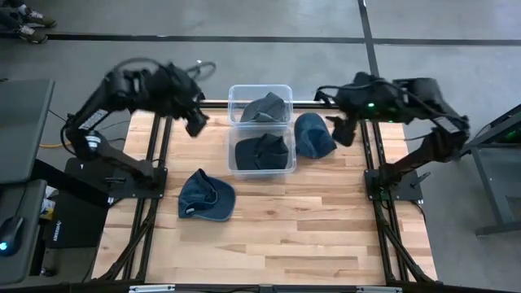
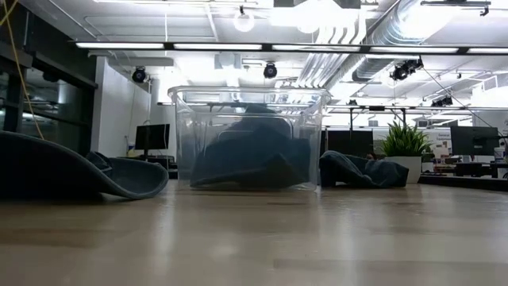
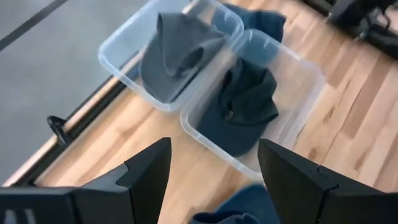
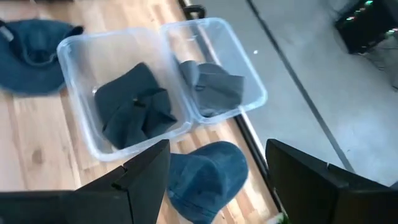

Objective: Pick & Place hat
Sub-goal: Put the bottom dark blue cap into the bottom transparent bin

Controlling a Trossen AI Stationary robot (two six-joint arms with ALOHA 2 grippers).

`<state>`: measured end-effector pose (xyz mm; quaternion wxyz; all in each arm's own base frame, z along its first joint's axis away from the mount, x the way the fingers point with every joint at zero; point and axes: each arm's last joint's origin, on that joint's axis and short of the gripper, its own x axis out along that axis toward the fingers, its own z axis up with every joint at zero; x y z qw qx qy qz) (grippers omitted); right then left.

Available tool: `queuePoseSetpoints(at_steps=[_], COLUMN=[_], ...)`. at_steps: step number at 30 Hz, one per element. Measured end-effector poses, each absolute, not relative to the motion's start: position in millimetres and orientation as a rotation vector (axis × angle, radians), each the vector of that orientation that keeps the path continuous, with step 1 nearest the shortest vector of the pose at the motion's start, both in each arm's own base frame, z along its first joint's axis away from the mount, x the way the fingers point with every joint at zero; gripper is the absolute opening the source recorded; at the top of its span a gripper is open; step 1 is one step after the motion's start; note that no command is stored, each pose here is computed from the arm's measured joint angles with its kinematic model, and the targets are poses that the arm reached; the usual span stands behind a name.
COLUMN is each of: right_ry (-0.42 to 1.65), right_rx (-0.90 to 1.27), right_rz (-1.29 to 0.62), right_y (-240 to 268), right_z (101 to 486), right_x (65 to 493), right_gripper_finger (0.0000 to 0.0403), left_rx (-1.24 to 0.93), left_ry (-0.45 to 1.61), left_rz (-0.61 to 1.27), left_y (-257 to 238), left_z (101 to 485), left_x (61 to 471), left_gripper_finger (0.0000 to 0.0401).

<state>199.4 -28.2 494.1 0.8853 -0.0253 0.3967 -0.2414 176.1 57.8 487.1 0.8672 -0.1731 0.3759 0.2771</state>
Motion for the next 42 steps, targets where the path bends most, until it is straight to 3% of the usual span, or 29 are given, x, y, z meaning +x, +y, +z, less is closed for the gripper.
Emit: queuePoseSetpoints(at_steps=[10,15,21,31,42], right_ry=[0.818,0.906,0.869,0.809,0.847], right_rx=[-0.004,-0.009,0.040,0.173,0.301], right_rz=[-0.528,-0.533,-0.441,-0.316,-0.258], right_y=[-26,-26,-23,-19,-15], right_z=[492,454,399,327,291], right_x=[170,168,169,166,164], right_gripper_finger=[0.0259,0.0259,0.0259,0.0259,0.0259], left_rx=[-0.514,-0.666,-0.749,-0.911,-1.202], left_ry=[0.692,0.671,0.801,0.881,0.785], left_rz=[0.511,0.521,0.483,0.500,0.733], left_y=[3,-23,-57,-105,-143], left_z=[405,357,312,292,273], left_x=[192,184,175,173,164], left_gripper_finger=[0.0237,0.0237,0.0237,0.0237,0.0237])
